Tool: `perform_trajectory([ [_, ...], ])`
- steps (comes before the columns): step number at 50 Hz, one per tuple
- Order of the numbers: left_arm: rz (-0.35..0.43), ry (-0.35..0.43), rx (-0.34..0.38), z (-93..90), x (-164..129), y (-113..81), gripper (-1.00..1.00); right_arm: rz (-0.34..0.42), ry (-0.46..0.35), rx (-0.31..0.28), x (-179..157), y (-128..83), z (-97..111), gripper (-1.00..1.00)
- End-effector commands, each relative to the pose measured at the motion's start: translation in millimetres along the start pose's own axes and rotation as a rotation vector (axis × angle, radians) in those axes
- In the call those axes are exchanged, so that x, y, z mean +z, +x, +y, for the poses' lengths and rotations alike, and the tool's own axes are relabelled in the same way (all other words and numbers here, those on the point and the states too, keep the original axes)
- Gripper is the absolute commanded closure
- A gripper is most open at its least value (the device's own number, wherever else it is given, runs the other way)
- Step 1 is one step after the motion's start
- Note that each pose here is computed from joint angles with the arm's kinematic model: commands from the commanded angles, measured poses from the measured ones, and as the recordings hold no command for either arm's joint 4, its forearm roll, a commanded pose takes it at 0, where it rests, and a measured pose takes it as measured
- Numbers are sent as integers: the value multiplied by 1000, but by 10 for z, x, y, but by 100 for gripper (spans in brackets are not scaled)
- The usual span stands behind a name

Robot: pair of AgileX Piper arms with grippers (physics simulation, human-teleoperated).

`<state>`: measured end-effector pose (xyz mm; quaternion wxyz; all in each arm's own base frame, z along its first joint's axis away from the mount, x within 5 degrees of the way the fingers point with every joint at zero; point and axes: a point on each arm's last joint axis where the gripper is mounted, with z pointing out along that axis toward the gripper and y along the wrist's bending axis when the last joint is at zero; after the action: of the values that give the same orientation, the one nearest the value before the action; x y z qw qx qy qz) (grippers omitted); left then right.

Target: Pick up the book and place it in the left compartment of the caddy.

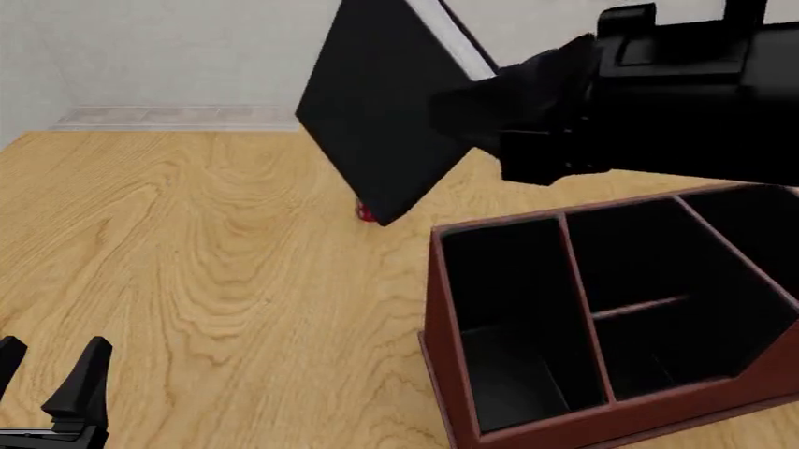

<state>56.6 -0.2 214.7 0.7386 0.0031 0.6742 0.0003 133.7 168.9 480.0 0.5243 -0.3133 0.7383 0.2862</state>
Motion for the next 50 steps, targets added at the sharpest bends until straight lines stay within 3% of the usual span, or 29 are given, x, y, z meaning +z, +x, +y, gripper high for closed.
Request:
perform_trajectory([
  [1,-1,-4,0,2,-3,3,-100,-58,27,30,-397,25,-63,100],
  [14,-1,-4,0,2,-3,3,-100,-115,98,62,-880,119,-158,100],
  [29,-1,-4,1,2,-3,4,-100,-112,174,105,-1286,303,-192,100],
  [50,-1,-4,1,2,-3,3,-100,-49,196,160,-1371,407,-194,100],
])
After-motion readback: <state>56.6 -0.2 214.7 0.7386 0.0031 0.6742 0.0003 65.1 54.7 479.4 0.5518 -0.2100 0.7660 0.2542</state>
